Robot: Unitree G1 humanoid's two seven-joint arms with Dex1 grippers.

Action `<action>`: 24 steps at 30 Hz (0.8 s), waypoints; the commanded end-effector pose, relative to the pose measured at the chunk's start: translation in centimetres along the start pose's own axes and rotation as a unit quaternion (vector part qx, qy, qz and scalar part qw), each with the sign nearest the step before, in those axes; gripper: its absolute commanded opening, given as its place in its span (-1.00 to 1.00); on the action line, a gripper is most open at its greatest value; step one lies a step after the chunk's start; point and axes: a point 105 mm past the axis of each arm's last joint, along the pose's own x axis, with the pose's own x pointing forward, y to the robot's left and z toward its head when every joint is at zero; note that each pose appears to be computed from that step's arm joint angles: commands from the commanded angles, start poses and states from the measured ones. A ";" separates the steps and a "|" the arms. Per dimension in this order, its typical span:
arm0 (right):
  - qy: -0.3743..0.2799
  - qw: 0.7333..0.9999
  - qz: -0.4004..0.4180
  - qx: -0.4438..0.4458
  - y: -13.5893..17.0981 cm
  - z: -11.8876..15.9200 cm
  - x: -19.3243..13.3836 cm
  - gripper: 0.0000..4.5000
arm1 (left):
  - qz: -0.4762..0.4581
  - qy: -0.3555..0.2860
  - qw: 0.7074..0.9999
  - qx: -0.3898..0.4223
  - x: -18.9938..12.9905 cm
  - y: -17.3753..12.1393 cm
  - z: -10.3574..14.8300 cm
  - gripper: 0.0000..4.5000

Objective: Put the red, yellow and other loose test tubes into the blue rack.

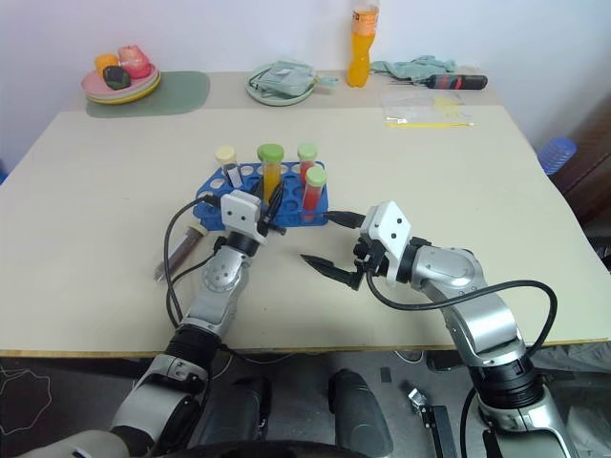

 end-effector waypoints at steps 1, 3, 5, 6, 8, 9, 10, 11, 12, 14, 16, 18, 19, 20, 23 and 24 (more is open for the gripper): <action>-0.026 1.000 0.003 -0.016 0.1 1.5 0.1 0.90 | -0.004 -0.006 1.000 0.004 -0.2 -0.2 -0.1 -0.64; -0.028 0.999 0.004 -0.016 0.1 1.5 0.2 0.90 | -0.004 -0.004 1.000 -0.001 -0.3 -0.2 -0.4 -0.64; -0.030 0.999 0.005 -0.016 0.1 1.6 0.3 0.90 | 0.003 0.001 1.000 -0.005 -0.4 0.0 -0.6 -0.64; -0.030 0.999 0.005 -0.016 0.1 1.6 0.3 0.90 | 0.002 0.001 1.000 -0.006 -0.4 0.0 -0.7 -0.64; -0.032 0.999 0.006 -0.017 0.1 1.6 0.4 0.90 | 0.000 0.002 1.000 -0.006 -0.6 0.0 -0.9 -0.64; -0.032 0.999 0.006 -0.017 0.1 1.7 0.4 0.90 | 0.000 0.003 1.000 -0.008 -0.7 0.0 -1.0 -0.64; -0.033 0.999 0.006 -0.017 0.1 1.7 0.5 0.90 | -0.001 0.004 1.000 -0.008 -0.7 0.0 -1.1 -0.64; -0.033 0.999 0.006 -0.017 0.1 1.7 0.5 0.90 | -0.002 0.005 1.000 -0.008 -0.8 0.0 -1.2 -0.64; -0.034 0.999 0.006 -0.018 0.1 1.7 0.5 0.90 | -0.003 0.006 1.000 -0.008 -0.8 -0.1 -1.2 -0.64; -0.034 0.999 0.007 -0.018 0.1 1.7 0.6 0.90 | -0.005 0.007 1.000 -0.008 -0.8 -0.1 -1.3 -0.64; -0.036 0.999 0.007 -0.019 0.1 1.8 0.6 0.90 | -0.007 0.010 1.000 -0.018 -0.8 0.0 -1.3 -0.18; -0.037 0.999 0.008 -0.019 0.2 1.8 0.7 0.90 | -0.006 0.004 1.000 -0.021 -0.8 0.2 -1.0 0.18; -0.037 0.999 0.009 -0.019 0.2 1.8 0.7 0.90 | -0.005 0.001 1.000 -0.021 -0.8 0.3 -0.8 0.40; -0.038 0.999 0.009 -0.019 0.2 1.9 0.8 0.90 | -0.004 -0.008 1.000 -0.020 -0.9 0.6 -0.2 0.62; -0.039 0.999 0.010 -0.022 0.3 2.0 0.8 0.90 | 0.000 -0.024 0.999 -0.041 -1.5 1.8 1.8 0.84; -0.040 0.999 0.009 -0.022 0.2 2.1 0.7 0.90 | 0.000 -0.028 0.999 -0.042 -1.9 2.3 2.5 0.84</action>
